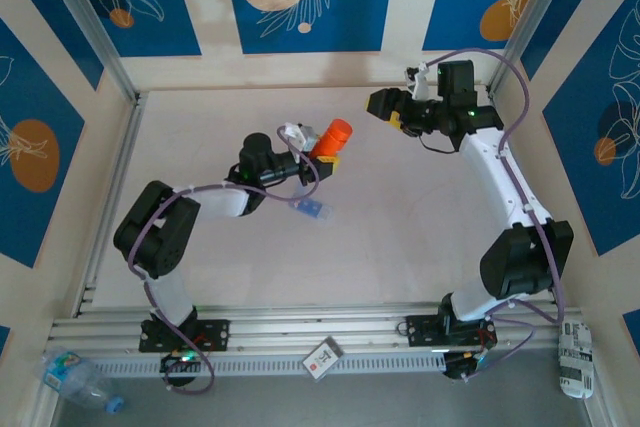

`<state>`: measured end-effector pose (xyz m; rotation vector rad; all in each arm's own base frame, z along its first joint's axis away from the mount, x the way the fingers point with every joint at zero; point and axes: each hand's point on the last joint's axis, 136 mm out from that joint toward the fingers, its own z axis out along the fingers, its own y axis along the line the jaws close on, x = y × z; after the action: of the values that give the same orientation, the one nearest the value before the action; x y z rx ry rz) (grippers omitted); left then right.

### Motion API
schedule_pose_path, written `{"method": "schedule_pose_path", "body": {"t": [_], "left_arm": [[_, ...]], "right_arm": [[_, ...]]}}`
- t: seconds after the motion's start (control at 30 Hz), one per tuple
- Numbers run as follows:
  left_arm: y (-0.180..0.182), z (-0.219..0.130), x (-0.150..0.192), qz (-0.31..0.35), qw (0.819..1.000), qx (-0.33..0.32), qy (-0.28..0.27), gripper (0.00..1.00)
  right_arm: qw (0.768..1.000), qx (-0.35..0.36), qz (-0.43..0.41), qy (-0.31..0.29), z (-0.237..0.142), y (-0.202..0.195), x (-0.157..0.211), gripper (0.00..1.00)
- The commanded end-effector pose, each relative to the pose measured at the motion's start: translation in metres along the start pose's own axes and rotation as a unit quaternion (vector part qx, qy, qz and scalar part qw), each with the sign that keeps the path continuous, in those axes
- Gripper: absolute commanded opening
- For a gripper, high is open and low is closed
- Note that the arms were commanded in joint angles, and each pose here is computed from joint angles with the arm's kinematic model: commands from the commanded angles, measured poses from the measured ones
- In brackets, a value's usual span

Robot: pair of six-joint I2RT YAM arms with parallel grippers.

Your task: Sort the pills into containers

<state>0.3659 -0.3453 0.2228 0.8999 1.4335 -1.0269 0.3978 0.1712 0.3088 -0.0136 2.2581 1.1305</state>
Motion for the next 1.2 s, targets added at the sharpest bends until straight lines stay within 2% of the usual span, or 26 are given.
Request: {"method": "schedule_pose_path", "body": {"t": [0.0, 0.27, 0.63, 1.17], "left_arm": [[-0.019, -0.002, -0.034, -0.023, 0.997, 0.063, -0.032, 0.0], [-0.02, 0.0, -0.043, -0.061, 0.992, 0.101, -0.047, 0.0], [-0.019, 0.002, -0.041, -0.064, 0.992, 0.102, -0.038, 0.0], [-0.014, 0.002, -0.039, -0.065, 0.993, 0.098, -0.034, 0.0]], "right_arm": [[0.997, -0.019, -0.074, -0.031, -0.002, 0.022, -0.009, 0.85], [0.993, -0.039, -0.113, 0.004, 0.012, 0.038, 0.002, 0.86], [0.989, -0.057, -0.129, 0.046, 0.029, 0.05, 0.021, 0.86], [0.987, -0.074, -0.124, 0.073, 0.036, 0.052, 0.036, 0.78]]}}
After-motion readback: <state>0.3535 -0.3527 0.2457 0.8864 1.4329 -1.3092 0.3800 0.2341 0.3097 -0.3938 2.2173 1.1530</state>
